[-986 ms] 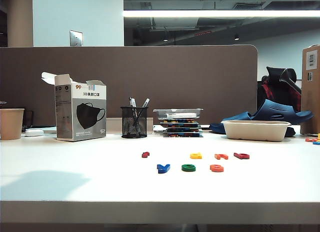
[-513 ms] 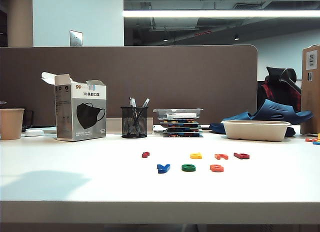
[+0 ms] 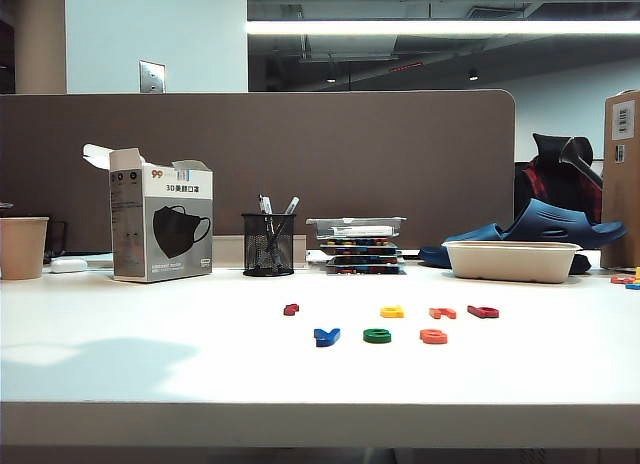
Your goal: Select the appropriate letters from the row of letter magnets placed on the table to arrange into the word "yes".
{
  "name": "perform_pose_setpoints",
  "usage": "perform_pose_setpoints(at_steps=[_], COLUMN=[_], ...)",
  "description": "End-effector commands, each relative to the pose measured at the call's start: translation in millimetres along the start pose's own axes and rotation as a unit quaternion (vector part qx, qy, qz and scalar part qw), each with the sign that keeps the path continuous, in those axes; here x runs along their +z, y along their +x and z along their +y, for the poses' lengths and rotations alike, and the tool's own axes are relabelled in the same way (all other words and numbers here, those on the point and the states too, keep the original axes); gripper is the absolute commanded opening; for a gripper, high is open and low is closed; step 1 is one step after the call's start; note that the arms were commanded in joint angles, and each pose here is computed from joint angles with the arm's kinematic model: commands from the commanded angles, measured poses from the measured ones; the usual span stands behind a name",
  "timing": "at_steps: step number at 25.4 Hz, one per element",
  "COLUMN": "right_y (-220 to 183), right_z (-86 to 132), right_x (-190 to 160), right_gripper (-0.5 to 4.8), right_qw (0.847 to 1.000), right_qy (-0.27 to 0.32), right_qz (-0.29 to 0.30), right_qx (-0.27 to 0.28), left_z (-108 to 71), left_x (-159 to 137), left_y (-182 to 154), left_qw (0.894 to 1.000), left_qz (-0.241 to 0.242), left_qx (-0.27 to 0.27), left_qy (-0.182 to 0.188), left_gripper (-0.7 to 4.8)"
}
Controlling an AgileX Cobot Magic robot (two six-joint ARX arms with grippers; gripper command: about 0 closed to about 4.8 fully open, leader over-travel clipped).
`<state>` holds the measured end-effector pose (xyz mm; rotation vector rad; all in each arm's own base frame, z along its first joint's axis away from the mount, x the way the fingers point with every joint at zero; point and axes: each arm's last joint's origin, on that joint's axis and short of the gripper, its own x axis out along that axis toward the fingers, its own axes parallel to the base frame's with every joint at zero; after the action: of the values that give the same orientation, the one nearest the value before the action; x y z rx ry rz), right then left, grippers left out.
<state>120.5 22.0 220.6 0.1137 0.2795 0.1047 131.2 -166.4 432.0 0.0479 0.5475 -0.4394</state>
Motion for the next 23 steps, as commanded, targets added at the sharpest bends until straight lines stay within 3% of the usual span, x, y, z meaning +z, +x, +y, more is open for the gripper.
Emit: perform_pose_setpoints(at_steps=[1,5,9,11,19,23], right_y=[0.2,0.5,0.4,0.4,0.2,-1.3], right_z=[0.3,0.2,0.1,0.1,0.1,-0.1], right_x=[1.9,1.4,1.4,1.5,3.1,2.7], right_gripper=[-0.03,-0.03,-0.03,-0.03,-0.03,-0.03], right_qw=[1.0,1.0,1.0,1.0,0.999,0.999], right_qy=[-0.003,-0.012,-0.011,-0.011,-0.024,-0.023], right_qz=[-0.015,-0.017,-0.017,-0.018,-0.027,-0.042], right_qx=[0.002,0.002,0.0,0.0,-0.002,0.0], left_z=[-3.0,-1.9,14.5,30.5,100.0,123.8], left_x=[1.4,5.3,15.4,22.0,35.4,37.3], left_y=[9.5,19.9,26.1,29.7,32.7,30.2], left_qw=[0.998,0.992,0.992,0.993,0.988,0.987], left_qz=[-0.04,-0.079,-0.095,-0.106,-0.123,-0.129], left_qx=[0.018,0.019,-0.001,0.005,0.075,0.089], left_qy=[0.049,0.095,0.078,0.06,0.057,0.043], left_gripper=[-0.06,-0.06,-0.06,-0.06,-0.06,-0.06])
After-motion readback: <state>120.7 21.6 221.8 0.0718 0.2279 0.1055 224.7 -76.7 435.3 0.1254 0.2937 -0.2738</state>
